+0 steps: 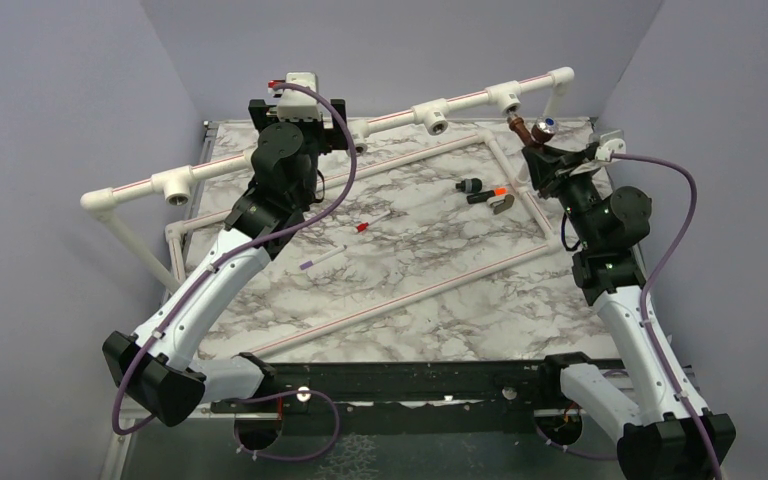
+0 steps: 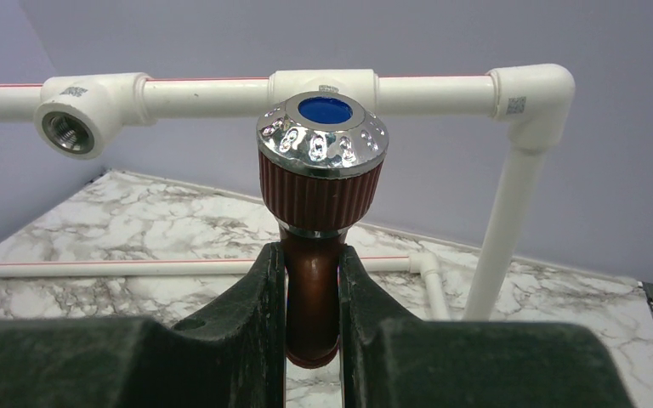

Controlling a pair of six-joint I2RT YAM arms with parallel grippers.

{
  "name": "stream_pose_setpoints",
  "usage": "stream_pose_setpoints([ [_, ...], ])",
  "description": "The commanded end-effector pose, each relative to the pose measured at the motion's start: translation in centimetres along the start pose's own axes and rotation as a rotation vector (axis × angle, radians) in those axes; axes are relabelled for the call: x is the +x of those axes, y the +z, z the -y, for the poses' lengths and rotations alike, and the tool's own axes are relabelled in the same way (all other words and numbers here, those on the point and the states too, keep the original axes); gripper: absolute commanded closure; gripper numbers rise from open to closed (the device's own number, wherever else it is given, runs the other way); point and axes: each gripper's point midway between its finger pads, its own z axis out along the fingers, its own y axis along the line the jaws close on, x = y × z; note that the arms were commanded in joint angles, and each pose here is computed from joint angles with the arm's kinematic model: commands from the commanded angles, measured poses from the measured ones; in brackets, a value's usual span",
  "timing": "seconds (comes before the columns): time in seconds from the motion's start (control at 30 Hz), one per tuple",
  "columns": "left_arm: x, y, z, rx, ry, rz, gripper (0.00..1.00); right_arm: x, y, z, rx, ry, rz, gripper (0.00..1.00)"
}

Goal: Install the water faucets

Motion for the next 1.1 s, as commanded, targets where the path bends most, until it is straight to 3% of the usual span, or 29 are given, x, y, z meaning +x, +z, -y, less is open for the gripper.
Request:
stream_pose_setpoints([
  [0.0,5.6,-0.3,0.7,0.015,0.091,-0.155,0.01,-2.6,0.2,0.4,0.006,-0.057,0.095,0.99],
  [1.07,5.2,-0.7,0.6,0.018,0.095,-0.143,0.01,-1.6,1.8,1.0,-0.009,-0.175,0.085,0.99],
])
